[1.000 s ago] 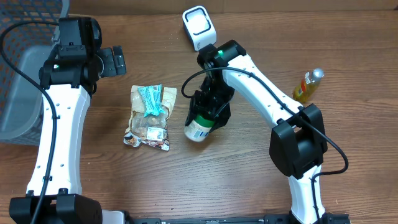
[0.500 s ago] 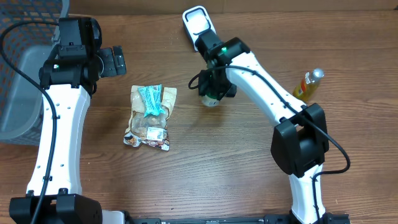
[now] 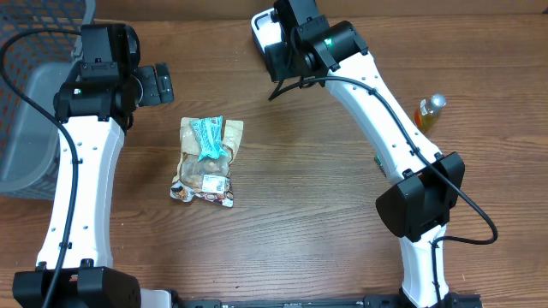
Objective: Scan the item barcode
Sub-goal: 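Hold the jar label against the white scanner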
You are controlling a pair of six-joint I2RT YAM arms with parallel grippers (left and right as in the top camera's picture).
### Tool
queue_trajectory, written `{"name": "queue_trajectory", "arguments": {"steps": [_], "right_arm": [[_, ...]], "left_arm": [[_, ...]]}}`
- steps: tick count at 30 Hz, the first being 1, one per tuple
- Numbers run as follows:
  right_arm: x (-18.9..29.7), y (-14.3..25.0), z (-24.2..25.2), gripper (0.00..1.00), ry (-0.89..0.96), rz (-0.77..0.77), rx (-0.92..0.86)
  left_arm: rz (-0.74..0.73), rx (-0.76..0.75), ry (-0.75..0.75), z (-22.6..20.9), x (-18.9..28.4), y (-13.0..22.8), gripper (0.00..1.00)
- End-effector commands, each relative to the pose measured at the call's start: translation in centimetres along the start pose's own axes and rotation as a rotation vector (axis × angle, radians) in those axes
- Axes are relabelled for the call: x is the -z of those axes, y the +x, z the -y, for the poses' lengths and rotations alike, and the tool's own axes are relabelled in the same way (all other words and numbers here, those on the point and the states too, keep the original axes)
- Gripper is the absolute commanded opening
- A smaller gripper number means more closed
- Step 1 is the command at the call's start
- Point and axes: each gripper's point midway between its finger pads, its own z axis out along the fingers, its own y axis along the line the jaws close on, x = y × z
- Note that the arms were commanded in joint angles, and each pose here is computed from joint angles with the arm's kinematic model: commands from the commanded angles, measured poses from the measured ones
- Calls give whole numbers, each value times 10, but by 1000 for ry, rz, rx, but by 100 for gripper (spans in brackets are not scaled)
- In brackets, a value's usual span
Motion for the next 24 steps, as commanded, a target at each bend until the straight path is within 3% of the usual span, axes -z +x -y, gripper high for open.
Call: {"name": "queue_trajectory", "arguments": {"steps": [1,17,24], "right_arm": [[13,-23,-1,14,4,88,18],[22,-87,13,11,-27,341,-29],[-7,-99,11,9,-35,392,-31]], "left_arm": [[7,-8,-4,0,1,-2,100],[7,-7,-4,0,1,-3,99],[7,-7,-4,0,1,-3,100]]}}
